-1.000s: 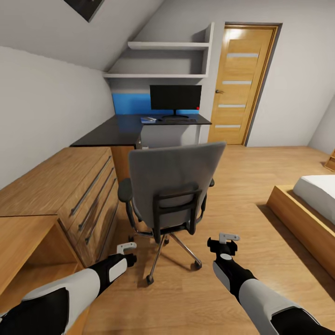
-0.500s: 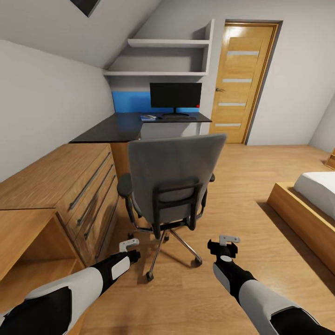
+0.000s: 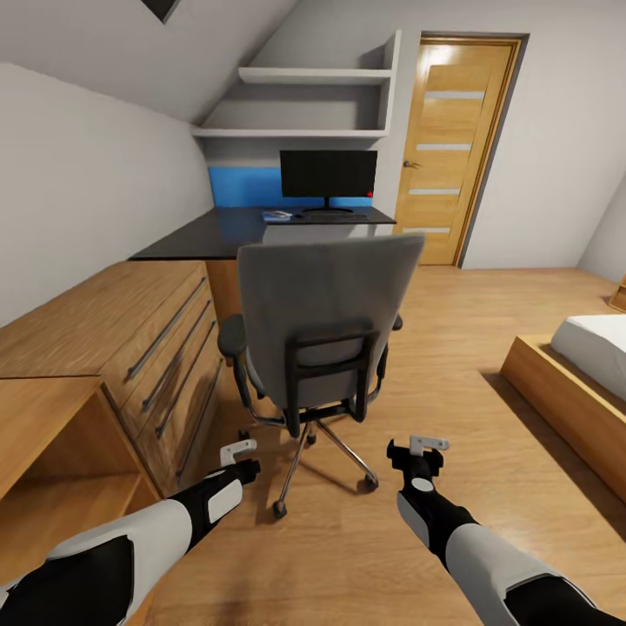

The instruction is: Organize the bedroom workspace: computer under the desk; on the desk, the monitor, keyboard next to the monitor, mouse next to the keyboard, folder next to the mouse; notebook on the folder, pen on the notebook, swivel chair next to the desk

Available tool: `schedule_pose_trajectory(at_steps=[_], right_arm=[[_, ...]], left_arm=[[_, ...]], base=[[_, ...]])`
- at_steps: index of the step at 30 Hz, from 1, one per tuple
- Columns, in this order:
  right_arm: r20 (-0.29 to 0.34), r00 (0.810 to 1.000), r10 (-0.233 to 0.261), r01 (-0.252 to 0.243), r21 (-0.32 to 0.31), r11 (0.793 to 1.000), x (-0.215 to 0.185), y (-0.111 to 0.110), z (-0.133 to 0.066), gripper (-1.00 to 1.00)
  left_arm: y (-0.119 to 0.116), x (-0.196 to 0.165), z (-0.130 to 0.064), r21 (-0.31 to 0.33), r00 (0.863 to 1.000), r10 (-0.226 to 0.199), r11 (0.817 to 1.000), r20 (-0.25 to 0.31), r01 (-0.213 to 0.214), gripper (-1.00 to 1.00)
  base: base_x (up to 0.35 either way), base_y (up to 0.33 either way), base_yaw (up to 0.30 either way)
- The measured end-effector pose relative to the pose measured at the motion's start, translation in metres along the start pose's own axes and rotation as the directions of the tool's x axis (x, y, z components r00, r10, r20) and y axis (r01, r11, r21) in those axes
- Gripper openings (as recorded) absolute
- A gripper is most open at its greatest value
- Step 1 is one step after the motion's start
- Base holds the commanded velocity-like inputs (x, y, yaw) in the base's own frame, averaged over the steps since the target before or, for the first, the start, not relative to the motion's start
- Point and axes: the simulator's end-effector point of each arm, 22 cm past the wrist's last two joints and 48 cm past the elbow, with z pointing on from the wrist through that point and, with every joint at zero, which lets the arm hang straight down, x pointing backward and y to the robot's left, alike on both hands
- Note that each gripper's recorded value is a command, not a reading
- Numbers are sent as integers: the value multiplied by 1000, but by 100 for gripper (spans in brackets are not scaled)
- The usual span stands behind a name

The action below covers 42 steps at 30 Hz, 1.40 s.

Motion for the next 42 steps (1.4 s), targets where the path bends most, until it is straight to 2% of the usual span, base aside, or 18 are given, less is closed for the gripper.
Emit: schedule_pose_trajectory(at_steps=[14,26,42], right_arm=[[17,1000,5,-5,-3,1000,27,3,7,100],[19,1000,6,-6,-5,1000,26,4,7,100],[15,1000,0,1,-8,1000,29,5,6,100]], left_arm=[[1,26,17,8,1000,1,1000,2,-1,100],[0,26,17,10,1000,6,1000,2,-6,100],[1,26,17,10,1000,7,1000,3,-7,100]], base=[[0,0,0],[5,0,0],[130,0,0]])
